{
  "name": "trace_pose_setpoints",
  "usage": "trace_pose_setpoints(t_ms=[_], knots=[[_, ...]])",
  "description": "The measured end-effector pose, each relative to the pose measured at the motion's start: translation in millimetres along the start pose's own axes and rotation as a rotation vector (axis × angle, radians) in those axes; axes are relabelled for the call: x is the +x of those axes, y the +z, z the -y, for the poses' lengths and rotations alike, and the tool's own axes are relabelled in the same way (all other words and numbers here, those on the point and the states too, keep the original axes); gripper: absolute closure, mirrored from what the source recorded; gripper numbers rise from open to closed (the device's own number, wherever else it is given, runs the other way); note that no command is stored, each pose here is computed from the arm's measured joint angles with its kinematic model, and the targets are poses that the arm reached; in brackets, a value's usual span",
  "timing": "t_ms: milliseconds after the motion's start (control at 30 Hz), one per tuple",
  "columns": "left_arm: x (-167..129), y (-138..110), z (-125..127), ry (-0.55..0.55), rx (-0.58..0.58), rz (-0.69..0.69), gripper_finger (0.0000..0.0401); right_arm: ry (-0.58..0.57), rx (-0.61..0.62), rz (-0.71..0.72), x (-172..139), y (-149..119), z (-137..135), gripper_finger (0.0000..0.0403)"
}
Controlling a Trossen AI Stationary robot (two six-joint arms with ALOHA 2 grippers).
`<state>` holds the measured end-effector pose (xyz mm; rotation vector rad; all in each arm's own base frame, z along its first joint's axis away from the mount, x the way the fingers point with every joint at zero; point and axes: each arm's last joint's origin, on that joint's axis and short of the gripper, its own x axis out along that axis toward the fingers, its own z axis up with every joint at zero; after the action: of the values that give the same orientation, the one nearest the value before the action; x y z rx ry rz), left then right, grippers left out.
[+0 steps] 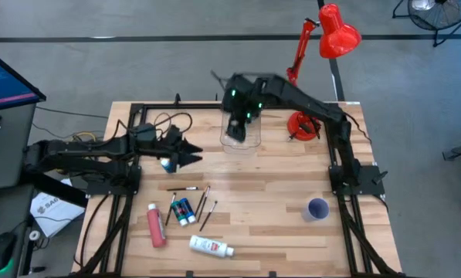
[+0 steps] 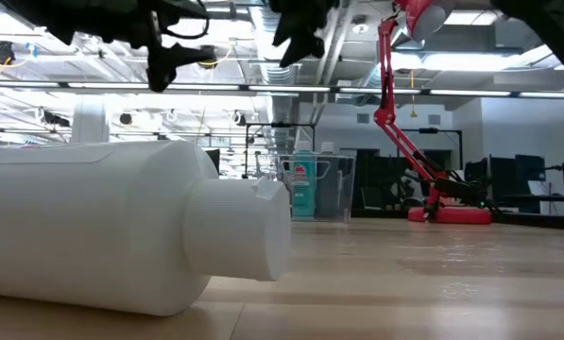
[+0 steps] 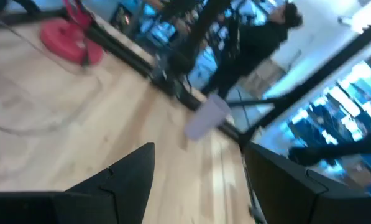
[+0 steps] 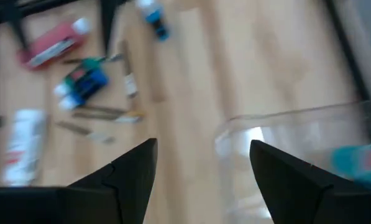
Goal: Pick & Place Paint Supplies
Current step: Put the silver paintbrush into the purple cup
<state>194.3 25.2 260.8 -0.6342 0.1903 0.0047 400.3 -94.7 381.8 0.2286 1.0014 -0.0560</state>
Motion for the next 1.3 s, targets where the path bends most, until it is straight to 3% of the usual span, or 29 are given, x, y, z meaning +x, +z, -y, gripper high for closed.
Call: trace_pose_setpoints(t_ms=[233,367,533,733,900,1000,1300], knots=[[-0.6,-33.2,11.3,0.01,0.023,-0.265,0.0187,0.115,0.008,0.012,8.0,-6.7,-96.9,0.0154],[-5.6,-55.0,14.3,0.061,0.058,-0.439,0.021,0.075,0.015,0.052,13.8,-14.4,-143.3,0.0154],[-13.3,-71.9,10.5,0.172,0.196,-0.574,0.0235,0.019,-0.035,0.092,14.9,-29.8,-189.3,0.0154],[-6.3,-84.2,1.2,0.289,0.311,-0.664,0.0246,-0.107,0.031,0.297,9.1,-29.8,-216.4,0.0154],[5.7,-94.9,-8.0,0.367,0.388,-0.73,0.0245,-0.014,0.056,0.453,1.9,-23.0,-238.3,0.0154],[12.6,-101.9,-12.7,0.384,0.415,-0.776,0.0245,-0.037,0.073,0.526,1.1,-24.9,-249.5,0.0154],[23.3,-104.7,-14.5,0.393,0.471,-0.746,0.0246,0.004,0.161,0.578,33.4,-40.5,-273.3,0.0154]])
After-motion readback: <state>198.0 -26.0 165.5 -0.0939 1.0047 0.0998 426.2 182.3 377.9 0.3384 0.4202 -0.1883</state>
